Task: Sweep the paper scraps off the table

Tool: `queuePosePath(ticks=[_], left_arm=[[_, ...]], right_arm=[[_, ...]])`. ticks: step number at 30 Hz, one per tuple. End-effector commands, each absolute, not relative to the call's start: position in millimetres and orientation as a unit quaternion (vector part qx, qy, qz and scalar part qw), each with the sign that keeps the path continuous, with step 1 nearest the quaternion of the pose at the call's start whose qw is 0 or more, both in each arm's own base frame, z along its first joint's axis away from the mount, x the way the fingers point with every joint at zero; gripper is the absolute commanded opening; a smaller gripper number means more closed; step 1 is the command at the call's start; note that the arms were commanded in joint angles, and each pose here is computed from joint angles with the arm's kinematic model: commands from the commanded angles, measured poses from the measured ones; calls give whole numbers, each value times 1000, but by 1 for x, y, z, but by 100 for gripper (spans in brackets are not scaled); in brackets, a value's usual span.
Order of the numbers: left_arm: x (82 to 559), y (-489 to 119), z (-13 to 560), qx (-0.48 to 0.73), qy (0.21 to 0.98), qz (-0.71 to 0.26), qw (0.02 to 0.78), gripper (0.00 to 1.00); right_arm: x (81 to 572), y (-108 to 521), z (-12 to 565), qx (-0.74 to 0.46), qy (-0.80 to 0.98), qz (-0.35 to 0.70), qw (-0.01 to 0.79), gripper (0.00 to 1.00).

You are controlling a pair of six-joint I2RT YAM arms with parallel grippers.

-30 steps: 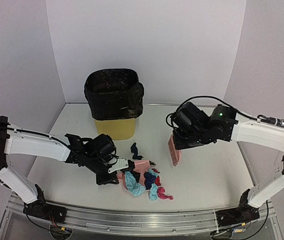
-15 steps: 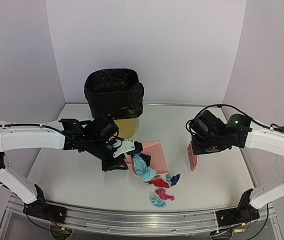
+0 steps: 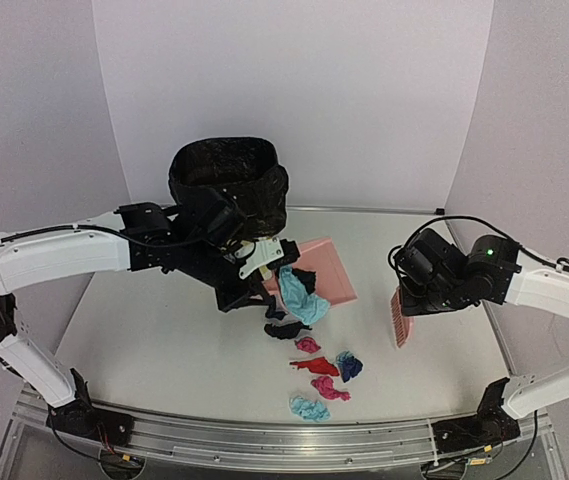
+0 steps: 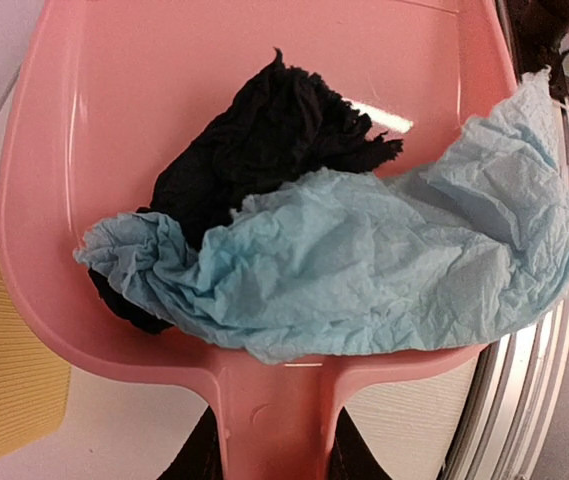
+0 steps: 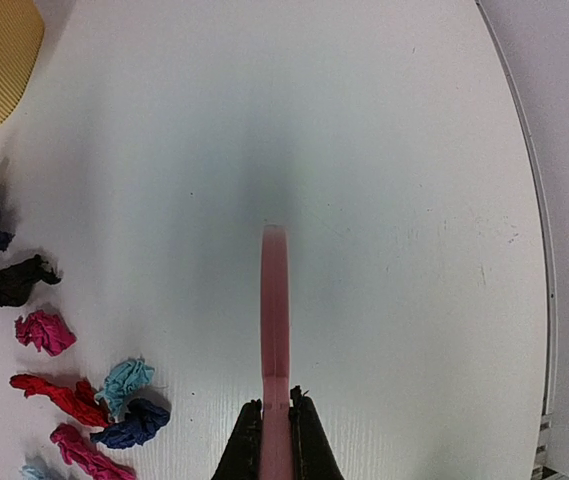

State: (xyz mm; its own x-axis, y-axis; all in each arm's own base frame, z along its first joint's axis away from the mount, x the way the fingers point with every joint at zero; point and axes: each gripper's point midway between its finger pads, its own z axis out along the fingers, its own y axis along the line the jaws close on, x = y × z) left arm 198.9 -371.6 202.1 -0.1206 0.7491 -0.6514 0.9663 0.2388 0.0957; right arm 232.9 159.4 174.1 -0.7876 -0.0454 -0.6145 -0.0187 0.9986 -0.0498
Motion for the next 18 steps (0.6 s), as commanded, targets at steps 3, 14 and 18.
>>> queuePosePath(ticks=[3,14,18], left_arm=[[235,-378,280,537,732,-141,394,0],[334,-353,341,488,740,-80,455,0],[375,-334,367,469,741,-68,475,0]], right_arm=[[234,151,179,-5,942,-30,335,0],[232,146,174,5,942,-35,335,0],[230,145,170,7,943,-36,331,0]])
